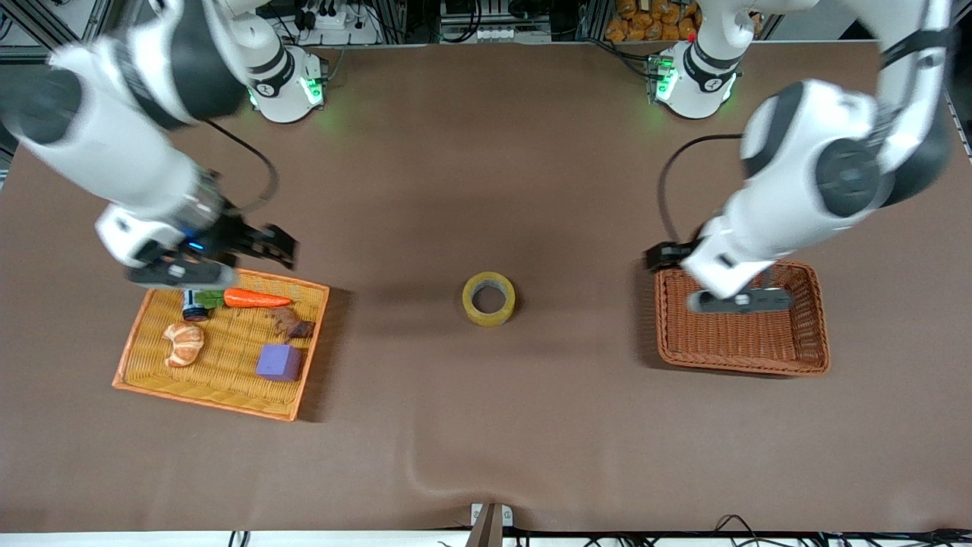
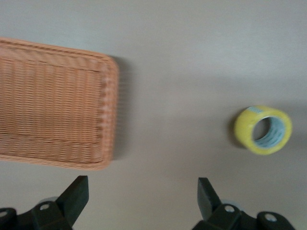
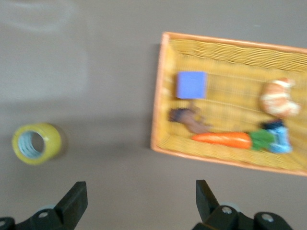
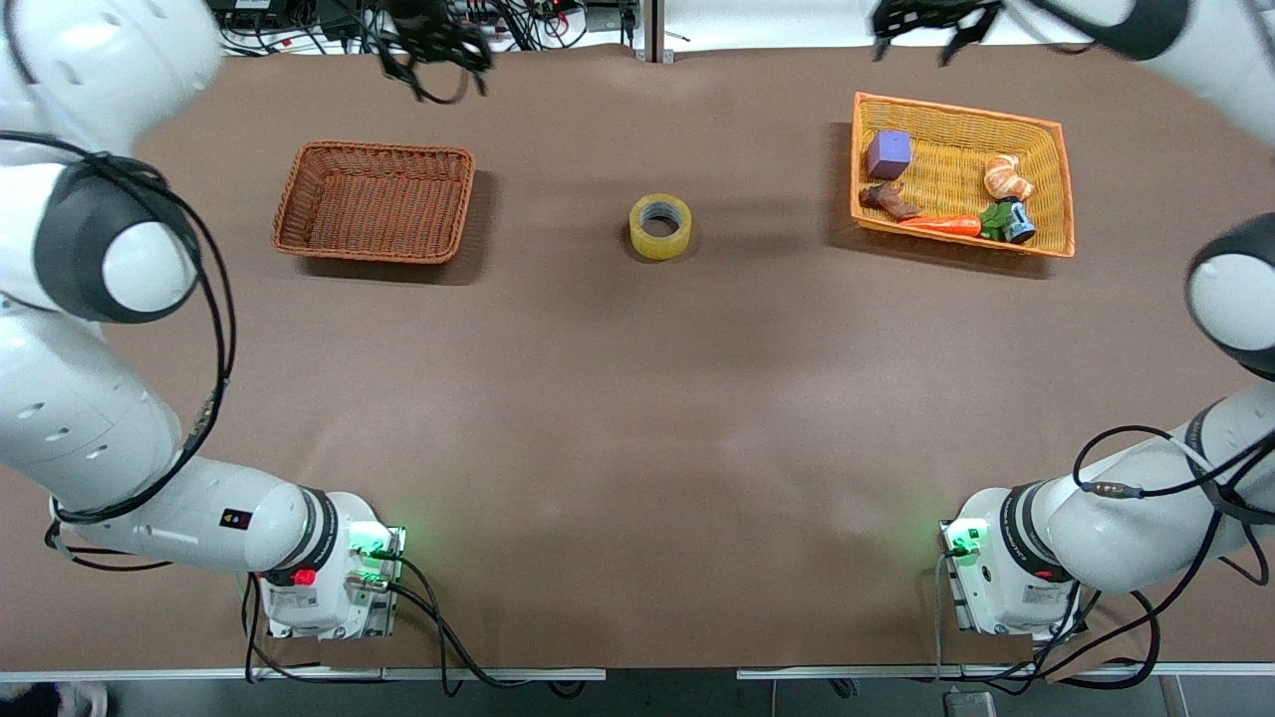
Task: Transfer tape with both arms
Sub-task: 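Set the tape down mid-table while the left gripper reaches toward it, then grasp the tape rim with the left gripper while the right gripper withdraws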
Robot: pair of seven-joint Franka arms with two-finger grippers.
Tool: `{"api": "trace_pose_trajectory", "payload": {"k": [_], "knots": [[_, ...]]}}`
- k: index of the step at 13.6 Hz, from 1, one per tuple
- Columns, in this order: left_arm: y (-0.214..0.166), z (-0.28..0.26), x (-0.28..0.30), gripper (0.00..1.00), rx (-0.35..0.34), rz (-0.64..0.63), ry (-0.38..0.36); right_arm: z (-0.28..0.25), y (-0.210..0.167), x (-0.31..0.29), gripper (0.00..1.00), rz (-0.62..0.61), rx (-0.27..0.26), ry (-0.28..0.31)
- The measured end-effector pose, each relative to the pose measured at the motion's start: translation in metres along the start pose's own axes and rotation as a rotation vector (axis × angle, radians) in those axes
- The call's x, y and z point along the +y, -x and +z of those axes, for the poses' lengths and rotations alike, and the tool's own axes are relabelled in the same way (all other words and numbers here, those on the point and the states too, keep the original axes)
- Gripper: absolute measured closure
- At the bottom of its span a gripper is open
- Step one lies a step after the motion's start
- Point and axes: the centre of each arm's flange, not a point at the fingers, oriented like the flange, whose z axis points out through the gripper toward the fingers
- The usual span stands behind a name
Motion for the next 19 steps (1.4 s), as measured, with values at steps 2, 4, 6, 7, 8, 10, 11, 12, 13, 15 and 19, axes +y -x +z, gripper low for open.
{"api": "trace_pose_trajectory", "payload": {"k": [2,4,6,7,8,10,11,12,13,15,19], "knots": [[0.006,0.041,0.050,0.00,0.011,-0.037,0.012,-0.030,0.007,0.054,0.00,0.014,-0.024,0.009],[0.016,0.086,0.098,0.00,0.023,-0.079,0.030,-0.056,0.011,0.101,0.00,0.022,-0.046,0.032],[0.030,0.126,0.140,0.00,0.020,-0.104,0.039,-0.070,0.010,0.141,0.00,0.059,-0.041,0.033],[0.035,0.142,0.158,0.00,0.023,-0.114,0.048,-0.072,0.010,0.159,0.00,0.068,-0.040,0.033],[0.038,0.155,0.172,0.00,0.032,-0.126,0.062,-0.074,0.012,0.173,0.00,0.059,-0.049,0.032],[0.037,0.180,0.187,0.00,0.056,-0.132,0.090,-0.076,0.019,0.188,0.00,0.019,-0.089,0.033],[0.033,0.192,0.188,0.00,0.064,-0.134,0.099,-0.078,0.021,0.194,0.00,-0.008,-0.096,0.049],[0.029,0.204,0.187,0.00,0.068,-0.139,0.103,-0.080,0.022,0.200,0.00,-0.036,-0.101,0.072],[0.026,0.215,0.185,0.00,0.069,-0.140,0.101,-0.080,0.023,0.203,0.00,-0.057,-0.104,0.089],[0.028,0.233,0.188,0.00,0.068,-0.129,0.094,-0.080,0.023,0.202,0.00,-0.073,-0.105,0.094],[0.038,0.258,0.196,0.00,0.059,-0.097,0.063,-0.080,0.022,0.192,0.00,-0.092,-0.104,0.094]]}}
